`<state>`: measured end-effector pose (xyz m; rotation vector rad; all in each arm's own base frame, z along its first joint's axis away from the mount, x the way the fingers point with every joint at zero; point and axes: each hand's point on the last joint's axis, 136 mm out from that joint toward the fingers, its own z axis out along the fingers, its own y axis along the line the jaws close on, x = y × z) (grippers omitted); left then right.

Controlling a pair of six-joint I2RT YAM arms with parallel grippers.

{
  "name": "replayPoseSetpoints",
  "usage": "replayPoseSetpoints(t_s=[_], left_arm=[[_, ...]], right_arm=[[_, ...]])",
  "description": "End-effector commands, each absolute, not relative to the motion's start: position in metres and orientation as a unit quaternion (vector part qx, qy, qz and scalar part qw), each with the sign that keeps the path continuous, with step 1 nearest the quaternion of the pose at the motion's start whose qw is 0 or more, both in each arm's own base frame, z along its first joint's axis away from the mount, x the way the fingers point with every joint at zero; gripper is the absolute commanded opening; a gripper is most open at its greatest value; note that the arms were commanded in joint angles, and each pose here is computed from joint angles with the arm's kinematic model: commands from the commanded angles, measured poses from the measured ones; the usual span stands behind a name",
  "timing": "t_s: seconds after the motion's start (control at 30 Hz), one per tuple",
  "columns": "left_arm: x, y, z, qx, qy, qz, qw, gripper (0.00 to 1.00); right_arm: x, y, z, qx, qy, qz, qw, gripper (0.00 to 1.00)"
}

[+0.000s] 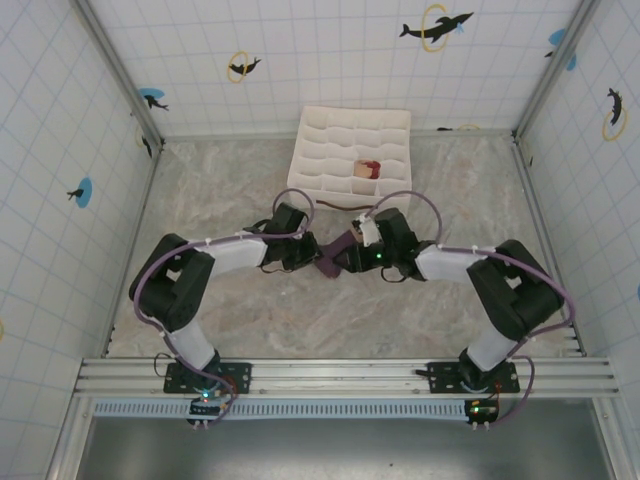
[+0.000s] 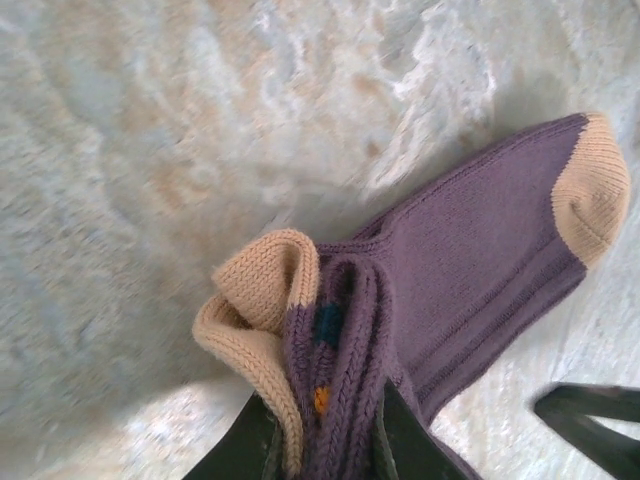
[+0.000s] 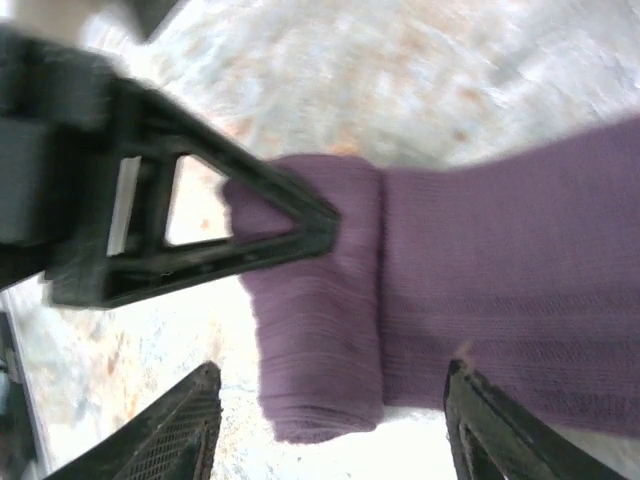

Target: Roll the socks

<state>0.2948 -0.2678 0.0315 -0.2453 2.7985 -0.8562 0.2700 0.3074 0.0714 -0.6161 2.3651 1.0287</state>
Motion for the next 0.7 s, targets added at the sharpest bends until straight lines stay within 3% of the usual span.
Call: replayPoseSetpoints(t_s=[0.0, 0.13, 0.4, 0.67], left_arm=[[0.267, -0.243, 0.020, -0.084, 0.965, -0.239, 0.067, 0.06], [0.256, -0.236, 0.021, -0.085, 0.967, -0.233, 0.056, 0.08], [0.241, -0.228, 0.021, -0.090, 0.967, -0.234, 0.046, 0.10], [0.238, -0.227, 0.019, -0.091, 0.966, -0.237, 0.045, 0.11]], right_arm=[[0.260, 0.303, 0.067, -0.307, 0.862, 0.263, 0.304, 0.65], [0.248, 0.322, 0.074, -0.373, 0.835, 0.182, 0.360, 0.70], [0.235, 0.350, 0.067, -0.434, 0.790, 0.059, 0.429, 0.70], [0.231, 0.365, 0.048, -0.442, 0.788, 0.064, 0.424, 0.64]])
